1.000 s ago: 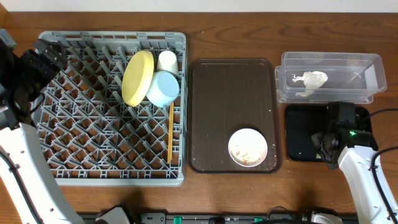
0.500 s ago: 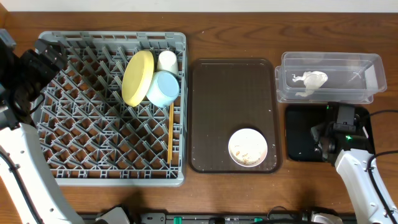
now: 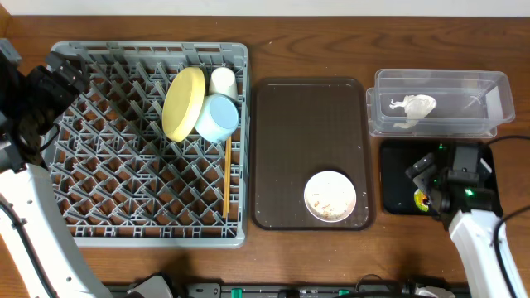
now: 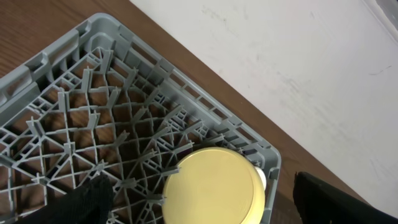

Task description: Sort waste into correct bins and load items into the dishwasher rack

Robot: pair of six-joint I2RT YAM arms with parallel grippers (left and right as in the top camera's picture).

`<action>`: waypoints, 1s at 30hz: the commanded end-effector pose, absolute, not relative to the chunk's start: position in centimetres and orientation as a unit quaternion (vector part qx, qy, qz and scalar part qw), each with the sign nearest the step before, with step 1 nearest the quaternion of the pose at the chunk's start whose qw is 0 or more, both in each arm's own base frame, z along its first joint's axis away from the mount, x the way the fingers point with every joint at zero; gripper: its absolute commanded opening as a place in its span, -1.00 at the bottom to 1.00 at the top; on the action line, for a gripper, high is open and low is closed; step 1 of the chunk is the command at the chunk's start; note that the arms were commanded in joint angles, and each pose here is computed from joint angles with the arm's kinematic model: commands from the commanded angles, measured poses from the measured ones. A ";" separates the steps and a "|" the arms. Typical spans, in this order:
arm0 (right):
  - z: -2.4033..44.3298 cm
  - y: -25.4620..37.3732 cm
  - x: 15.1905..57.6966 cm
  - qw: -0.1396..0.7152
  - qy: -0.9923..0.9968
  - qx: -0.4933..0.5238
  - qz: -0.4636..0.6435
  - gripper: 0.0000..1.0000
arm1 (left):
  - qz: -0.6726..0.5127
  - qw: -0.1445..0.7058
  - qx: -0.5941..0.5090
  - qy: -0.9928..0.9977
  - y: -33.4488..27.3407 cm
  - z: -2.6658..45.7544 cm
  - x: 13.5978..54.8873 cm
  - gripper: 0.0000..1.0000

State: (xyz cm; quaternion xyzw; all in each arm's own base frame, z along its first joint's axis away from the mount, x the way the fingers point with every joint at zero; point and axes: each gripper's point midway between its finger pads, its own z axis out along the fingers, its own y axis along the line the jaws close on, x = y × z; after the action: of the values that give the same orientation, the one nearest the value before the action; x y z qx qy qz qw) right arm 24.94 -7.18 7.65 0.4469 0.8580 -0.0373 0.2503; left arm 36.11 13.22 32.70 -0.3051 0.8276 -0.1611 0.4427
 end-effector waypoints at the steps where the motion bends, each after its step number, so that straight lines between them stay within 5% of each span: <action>1: 10.2 -7.7 25.5 0.299 0.850 0.432 -0.034 0.99 | -0.163 0.448 -0.301 0.826 13.3 33.2 36.2 0.87; 30: 11.8 -7.7 25.5 0.327 0.840 0.431 -0.024 0.98 | -0.163 0.448 -0.301 0.826 13.3 33.2 36.2 0.87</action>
State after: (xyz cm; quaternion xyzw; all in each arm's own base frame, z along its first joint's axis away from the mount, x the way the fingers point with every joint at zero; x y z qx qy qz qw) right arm 25.43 -7.24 11.43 0.4324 0.8418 -0.0149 0.3228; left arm 36.11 13.22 32.70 -0.3051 0.8276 -0.1611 0.4427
